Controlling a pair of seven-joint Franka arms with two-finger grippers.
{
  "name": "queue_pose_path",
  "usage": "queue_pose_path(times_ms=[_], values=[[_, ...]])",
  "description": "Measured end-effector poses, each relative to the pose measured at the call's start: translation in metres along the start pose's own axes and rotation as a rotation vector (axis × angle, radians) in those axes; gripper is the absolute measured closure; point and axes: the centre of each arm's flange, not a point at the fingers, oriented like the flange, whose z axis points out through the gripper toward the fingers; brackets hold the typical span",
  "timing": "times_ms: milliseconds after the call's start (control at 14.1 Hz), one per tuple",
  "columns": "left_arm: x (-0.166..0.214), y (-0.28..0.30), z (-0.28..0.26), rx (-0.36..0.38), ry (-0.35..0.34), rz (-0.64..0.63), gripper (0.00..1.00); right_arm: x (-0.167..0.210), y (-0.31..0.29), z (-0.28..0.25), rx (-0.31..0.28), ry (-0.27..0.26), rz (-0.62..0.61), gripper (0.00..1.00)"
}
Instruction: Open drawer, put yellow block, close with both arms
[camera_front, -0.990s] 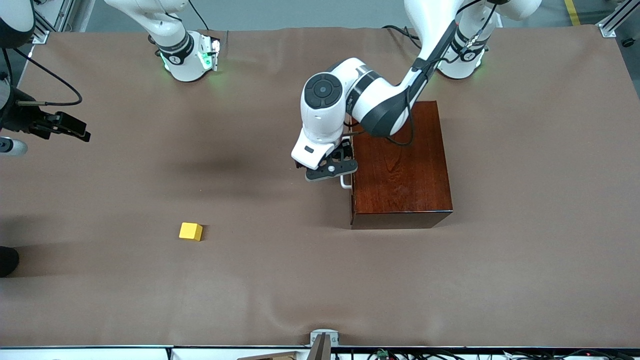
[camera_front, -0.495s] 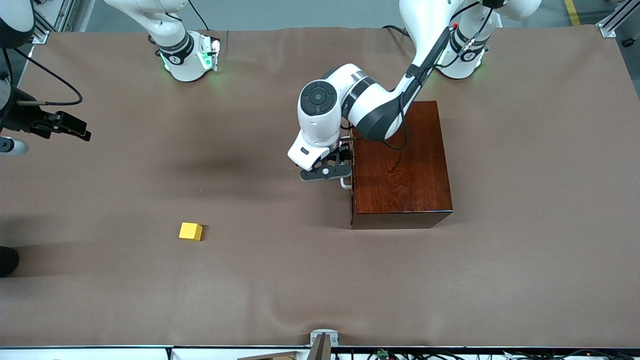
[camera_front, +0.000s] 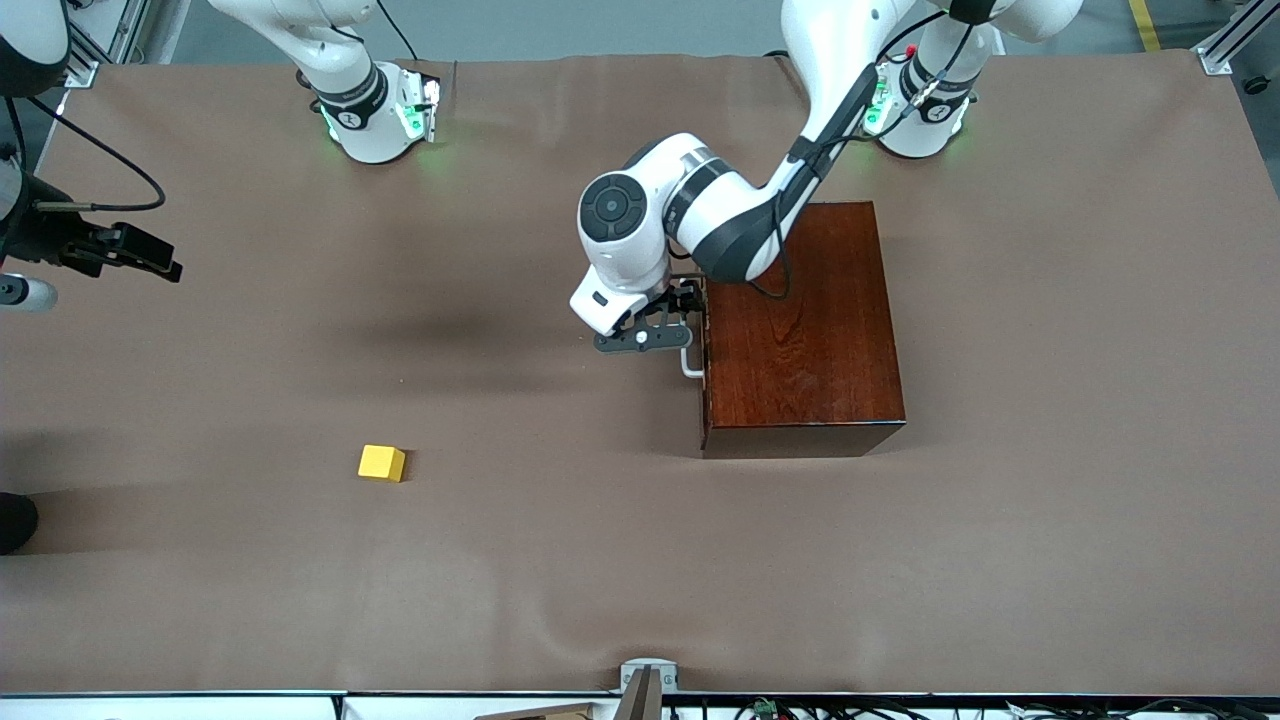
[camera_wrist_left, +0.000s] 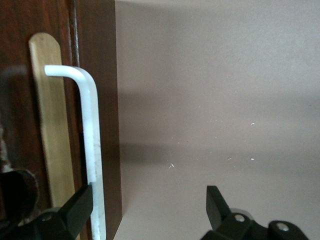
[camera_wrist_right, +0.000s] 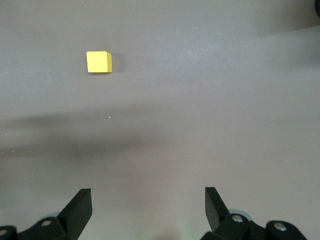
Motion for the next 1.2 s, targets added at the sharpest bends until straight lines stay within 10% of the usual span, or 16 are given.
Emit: queue_pose_path(times_ms=[1202], values=[[0.003,0.009,0.022,0.071,0.010,-0.030,0.00,0.000,0.000,0.000,0.000,-0.001,0.000,0.00]])
